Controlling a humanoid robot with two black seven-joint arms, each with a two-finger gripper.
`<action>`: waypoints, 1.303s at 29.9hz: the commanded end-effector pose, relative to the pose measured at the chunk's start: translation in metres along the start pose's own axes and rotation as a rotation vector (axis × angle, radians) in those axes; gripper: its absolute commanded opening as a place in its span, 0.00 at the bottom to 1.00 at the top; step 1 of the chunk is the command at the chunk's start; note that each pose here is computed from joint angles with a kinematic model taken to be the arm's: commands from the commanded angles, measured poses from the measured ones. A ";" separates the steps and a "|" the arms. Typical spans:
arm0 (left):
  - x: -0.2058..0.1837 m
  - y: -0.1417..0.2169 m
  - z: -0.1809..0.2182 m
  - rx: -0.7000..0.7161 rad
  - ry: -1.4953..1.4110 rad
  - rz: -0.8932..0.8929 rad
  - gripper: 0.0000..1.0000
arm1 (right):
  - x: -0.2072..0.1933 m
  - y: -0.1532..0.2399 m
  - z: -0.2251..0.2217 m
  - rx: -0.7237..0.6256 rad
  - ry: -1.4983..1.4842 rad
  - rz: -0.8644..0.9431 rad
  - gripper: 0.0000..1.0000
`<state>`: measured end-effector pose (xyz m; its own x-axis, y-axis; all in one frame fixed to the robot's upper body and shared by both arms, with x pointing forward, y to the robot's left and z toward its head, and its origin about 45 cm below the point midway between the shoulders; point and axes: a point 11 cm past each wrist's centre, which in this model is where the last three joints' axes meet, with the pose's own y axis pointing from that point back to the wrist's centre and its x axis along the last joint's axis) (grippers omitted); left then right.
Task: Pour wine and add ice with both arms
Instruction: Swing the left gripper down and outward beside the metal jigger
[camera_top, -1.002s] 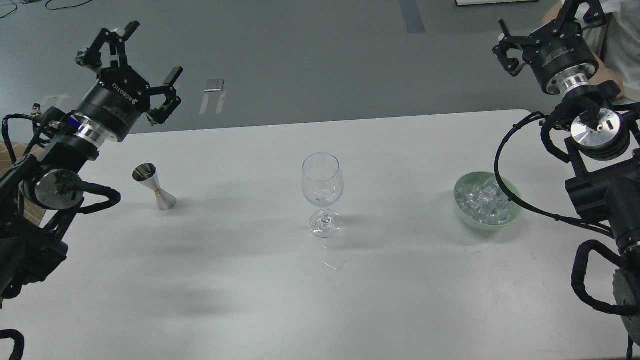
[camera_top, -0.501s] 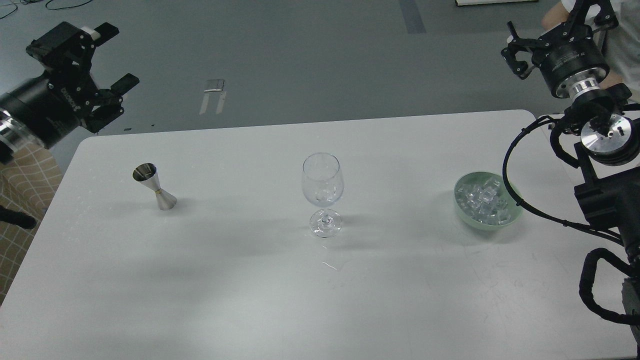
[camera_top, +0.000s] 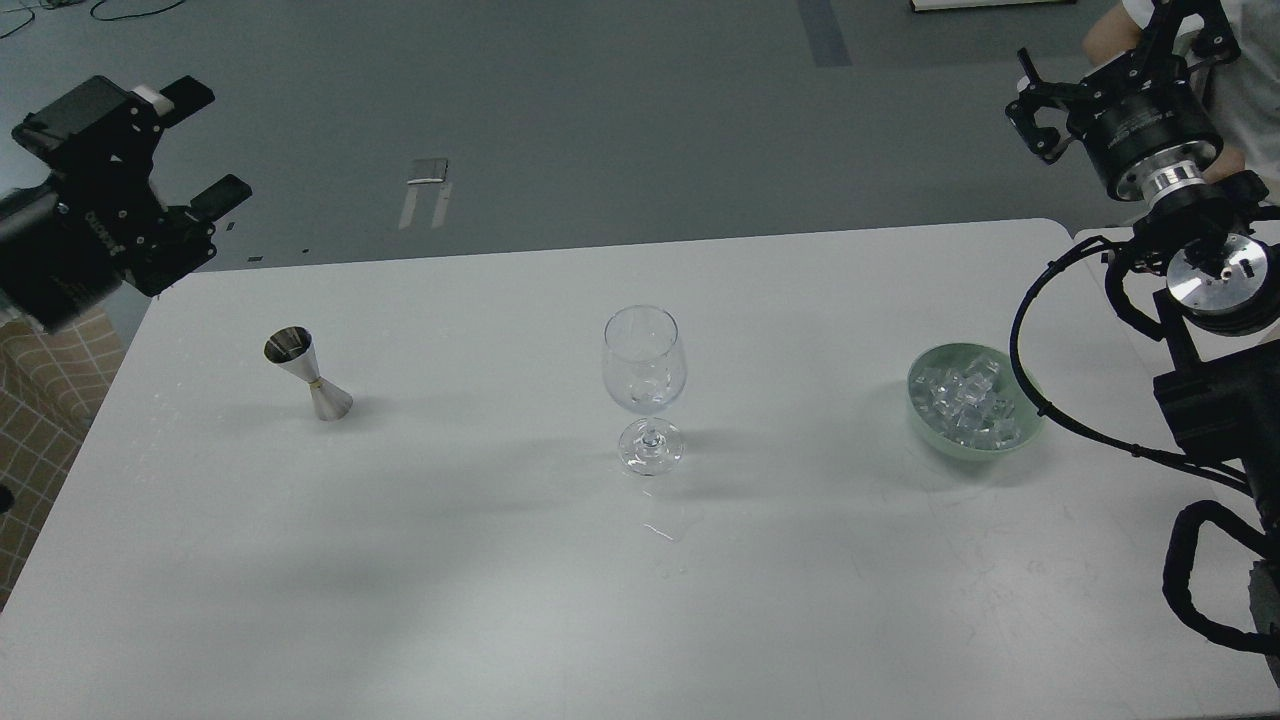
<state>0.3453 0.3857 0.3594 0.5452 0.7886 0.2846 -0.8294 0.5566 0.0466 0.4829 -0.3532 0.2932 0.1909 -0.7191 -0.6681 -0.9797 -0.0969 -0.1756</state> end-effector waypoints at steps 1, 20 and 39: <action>-0.024 -0.008 -0.006 0.044 -0.167 -0.085 0.96 | -0.005 -0.001 -0.002 0.002 0.005 -0.013 1.00; -0.056 0.034 -0.095 0.493 -0.847 -0.278 0.96 | 0.003 0.006 -0.001 -0.012 0.015 -0.004 1.00; -0.029 0.012 -0.107 0.394 -0.286 0.059 0.97 | 0.021 0.020 0.007 -0.033 0.018 0.042 1.00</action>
<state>0.3305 0.3954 0.2453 0.5204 0.5406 0.6610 -0.8539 0.3312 0.4014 0.4718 -0.3618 0.2786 0.1642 -0.7354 -0.6574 -0.9857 -0.0960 -0.1387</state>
